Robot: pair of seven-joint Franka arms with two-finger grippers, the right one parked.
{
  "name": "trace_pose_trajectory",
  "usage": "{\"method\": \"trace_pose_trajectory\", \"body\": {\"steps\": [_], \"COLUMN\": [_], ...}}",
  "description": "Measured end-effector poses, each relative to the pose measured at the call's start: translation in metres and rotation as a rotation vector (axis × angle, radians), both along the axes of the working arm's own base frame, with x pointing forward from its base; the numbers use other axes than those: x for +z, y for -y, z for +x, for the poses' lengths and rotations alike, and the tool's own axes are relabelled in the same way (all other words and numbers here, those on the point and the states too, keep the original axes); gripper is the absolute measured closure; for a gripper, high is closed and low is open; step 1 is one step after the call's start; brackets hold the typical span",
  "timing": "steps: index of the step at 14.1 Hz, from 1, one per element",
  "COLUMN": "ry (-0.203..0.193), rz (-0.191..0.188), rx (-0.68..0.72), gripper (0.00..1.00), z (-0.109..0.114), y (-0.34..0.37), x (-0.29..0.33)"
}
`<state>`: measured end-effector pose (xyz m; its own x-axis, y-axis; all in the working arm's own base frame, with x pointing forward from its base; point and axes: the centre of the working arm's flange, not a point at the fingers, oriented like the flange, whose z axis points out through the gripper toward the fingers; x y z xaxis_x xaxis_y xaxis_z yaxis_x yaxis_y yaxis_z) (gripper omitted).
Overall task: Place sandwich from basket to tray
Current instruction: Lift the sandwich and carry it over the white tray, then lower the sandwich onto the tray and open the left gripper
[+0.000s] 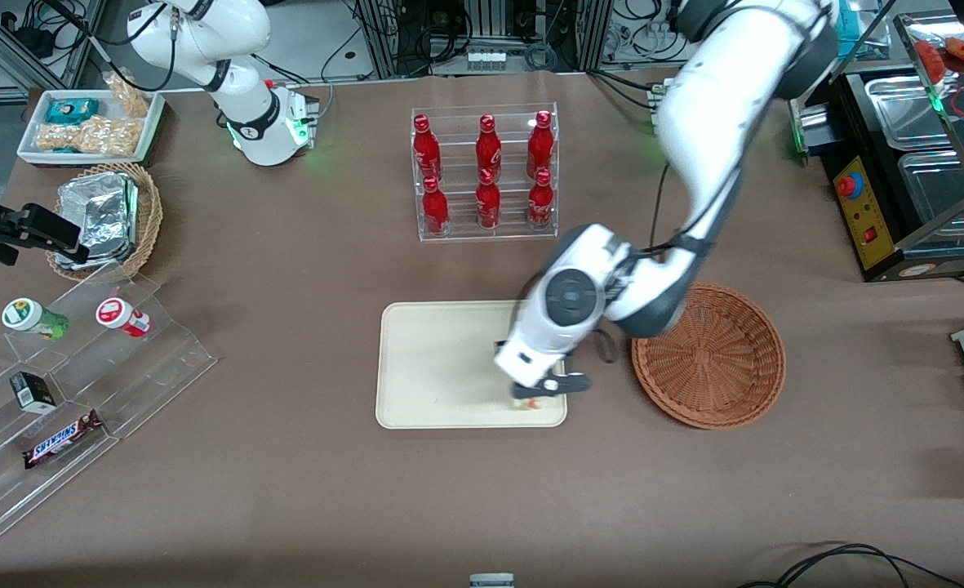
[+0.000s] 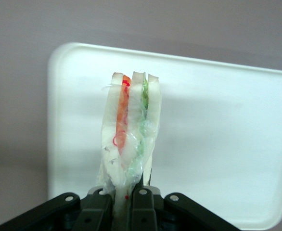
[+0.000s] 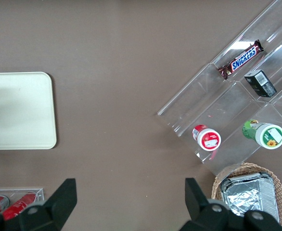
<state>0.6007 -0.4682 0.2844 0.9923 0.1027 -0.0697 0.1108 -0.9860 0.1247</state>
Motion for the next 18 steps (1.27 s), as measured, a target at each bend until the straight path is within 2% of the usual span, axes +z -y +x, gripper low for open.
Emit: {"method": "trace_pose_trajectory", "body": {"steps": [2,3,6,9,11,14,18], "ry": [0.023,0.037,0.078,0.103,0.104,0.122,0.109], "rz": [-0.027,-0.028,0.042,0.042,0.039,0.027,0.086], "rx": [-0.005,-0.008,-0.012,-0.008,0.022,0.049,0.059], "gripper": [0.86,0.86,0.86,0.86,0.74,0.43,0.02], "z": [-0.006,-0.010,-0.024,-0.026,-0.024,-0.019,-0.021], "y": [0.030,0.041,0.059,0.064,0.064,0.065,0.049], "x": [-0.008,-0.013,-0.040,-0.053,-0.050,-0.027,0.076]}}
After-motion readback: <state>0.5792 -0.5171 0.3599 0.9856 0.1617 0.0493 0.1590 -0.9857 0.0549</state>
